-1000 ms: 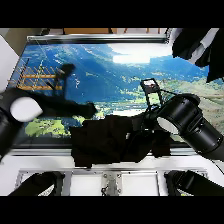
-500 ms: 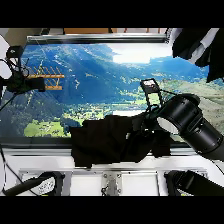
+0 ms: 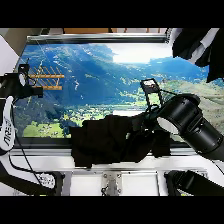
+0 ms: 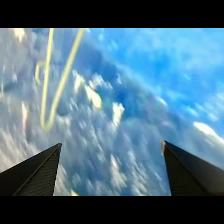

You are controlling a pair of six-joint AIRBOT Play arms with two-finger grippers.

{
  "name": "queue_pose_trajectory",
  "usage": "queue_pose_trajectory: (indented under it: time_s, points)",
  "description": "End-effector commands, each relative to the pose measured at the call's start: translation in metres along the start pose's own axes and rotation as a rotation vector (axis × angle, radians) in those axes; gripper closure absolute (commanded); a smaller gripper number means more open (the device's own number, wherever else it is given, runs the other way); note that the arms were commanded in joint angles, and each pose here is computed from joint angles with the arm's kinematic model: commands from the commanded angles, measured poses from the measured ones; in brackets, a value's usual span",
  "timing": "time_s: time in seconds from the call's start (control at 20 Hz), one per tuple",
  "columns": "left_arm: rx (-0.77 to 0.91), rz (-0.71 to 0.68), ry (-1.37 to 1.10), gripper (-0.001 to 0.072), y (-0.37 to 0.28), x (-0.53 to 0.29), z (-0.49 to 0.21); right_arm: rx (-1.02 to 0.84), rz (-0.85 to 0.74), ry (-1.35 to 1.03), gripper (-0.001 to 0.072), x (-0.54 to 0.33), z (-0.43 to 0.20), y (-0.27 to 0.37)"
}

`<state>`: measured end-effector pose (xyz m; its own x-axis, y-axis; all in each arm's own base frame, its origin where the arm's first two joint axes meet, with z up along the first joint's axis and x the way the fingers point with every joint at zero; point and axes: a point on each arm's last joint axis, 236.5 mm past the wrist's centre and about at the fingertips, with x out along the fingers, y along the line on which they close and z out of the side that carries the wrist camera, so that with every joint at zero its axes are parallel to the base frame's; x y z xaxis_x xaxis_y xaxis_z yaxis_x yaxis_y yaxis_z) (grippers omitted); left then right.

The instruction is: Fold the clothes and pants, and hang the long-sleeved shirts on hangers.

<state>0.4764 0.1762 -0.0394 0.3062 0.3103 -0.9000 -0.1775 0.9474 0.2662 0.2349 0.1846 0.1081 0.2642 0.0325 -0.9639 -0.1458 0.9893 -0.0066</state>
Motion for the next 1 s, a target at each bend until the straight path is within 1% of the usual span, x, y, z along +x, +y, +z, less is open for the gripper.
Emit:
queue_pose_trajectory:
  time_s: [0.0,0.3,0.5,0.7,0.95]
  points:
    - [0.047,0.056,-0.006,0.0011,0.015,0.035,0.013,-0.001,0.000,0.001,0.0691,0.000,0.000,0.000]
    - [0.007,0.073,-0.013,0.0011,0.033,0.067,0.036,-0.001,-0.001,0.002,0.0691,0.001,0.000,0.000]
    - [-0.011,0.074,-0.004,0.0011,0.037,0.087,0.035,-0.002,-0.001,0.002,0.0690,0.001,0.000,0.001]
    - [-0.020,0.080,-0.076,0.0011,0.045,0.091,0.050,-0.001,-0.002,0.003,0.0690,0.001,0.000,0.001]
    - [-0.036,0.082,-0.066,0.0011,0.053,0.099,0.044,-0.002,-0.004,0.006,0.0690,0.002,0.000,0.001]
